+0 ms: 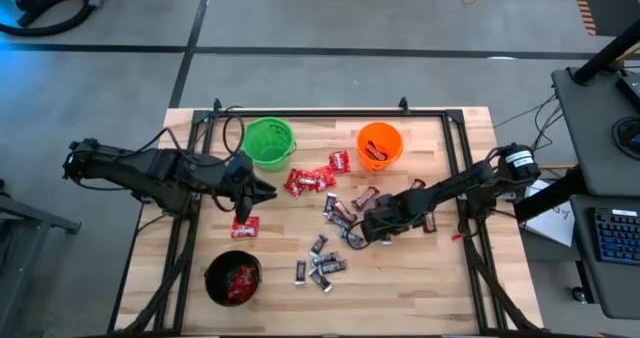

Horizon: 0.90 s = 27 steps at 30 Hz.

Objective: Sort candy
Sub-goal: Put the black chocolate into the green bucket

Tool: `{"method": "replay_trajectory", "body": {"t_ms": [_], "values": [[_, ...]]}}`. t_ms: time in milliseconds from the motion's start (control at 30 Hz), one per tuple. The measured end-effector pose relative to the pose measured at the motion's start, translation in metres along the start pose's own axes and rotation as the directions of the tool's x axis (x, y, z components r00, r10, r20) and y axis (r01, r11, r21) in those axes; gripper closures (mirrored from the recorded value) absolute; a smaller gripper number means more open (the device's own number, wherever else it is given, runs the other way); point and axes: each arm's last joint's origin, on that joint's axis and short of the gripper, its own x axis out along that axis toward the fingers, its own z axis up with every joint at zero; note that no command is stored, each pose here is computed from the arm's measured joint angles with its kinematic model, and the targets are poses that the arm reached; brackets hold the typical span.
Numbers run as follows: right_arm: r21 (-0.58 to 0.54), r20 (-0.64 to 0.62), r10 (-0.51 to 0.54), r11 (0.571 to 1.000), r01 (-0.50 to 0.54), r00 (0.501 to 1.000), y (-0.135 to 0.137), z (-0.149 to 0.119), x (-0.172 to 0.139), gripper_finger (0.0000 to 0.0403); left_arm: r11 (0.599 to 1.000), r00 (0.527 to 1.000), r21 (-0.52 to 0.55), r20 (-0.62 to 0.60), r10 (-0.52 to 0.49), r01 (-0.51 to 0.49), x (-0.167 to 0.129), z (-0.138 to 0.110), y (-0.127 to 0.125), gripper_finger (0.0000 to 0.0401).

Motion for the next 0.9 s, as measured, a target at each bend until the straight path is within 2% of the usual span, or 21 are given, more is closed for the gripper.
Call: {"method": "replay_trajectory", "body": {"t_ms": [167,300,400,500,600,700,767,900], "values": [[-0.014,0.005,-0.008,1.0,0.008,1.0,-0.001,0.0,-0.001,0.0314,0.999,1.0,-0.025,0.019,0.021,-0.021,0.001,0.004,0.005,0.0326],[-0.028,0.005,-0.002,1.0,0.002,1.0,-0.001,0.0,-0.004,0.0365,0.988,0.996,-0.144,0.048,0.069,-0.062,0.001,0.011,0.016,0.0326],[-0.04,0.007,0.018,0.999,-0.017,1.0,0.002,0.0,-0.012,0.0387,0.982,0.995,-0.176,0.057,0.078,-0.067,0.0,0.015,0.023,0.0326],[-0.054,0.011,0.073,0.996,-0.072,0.997,0.008,0.0,-0.027,0.039,0.982,0.994,-0.175,0.067,0.085,-0.072,-0.003,0.018,0.028,0.0326],[-0.091,0.025,0.141,0.986,-0.138,0.99,0.015,0.0,-0.045,0.039,0.989,0.998,-0.146,0.057,0.03,-0.021,-0.007,0.021,0.03,0.0326],[-0.139,0.079,0.223,0.968,-0.211,0.972,0.023,0.002,-0.068,0.039,0.986,0.988,-0.057,0.003,-0.157,0.157,-0.01,0.022,0.026,0.0326],[-0.174,0.127,0.279,0.951,-0.256,0.952,0.028,0.008,-0.086,0.039,0.972,0.972,0.0,-0.001,-0.234,0.234,-0.012,0.023,0.023,0.0326],[-0.242,0.249,0.383,0.914,-0.326,0.89,0.036,0.033,-0.126,0.039,0.974,0.975,0.041,0.019,-0.222,0.221,-0.013,0.025,0.025,0.0326]]}}
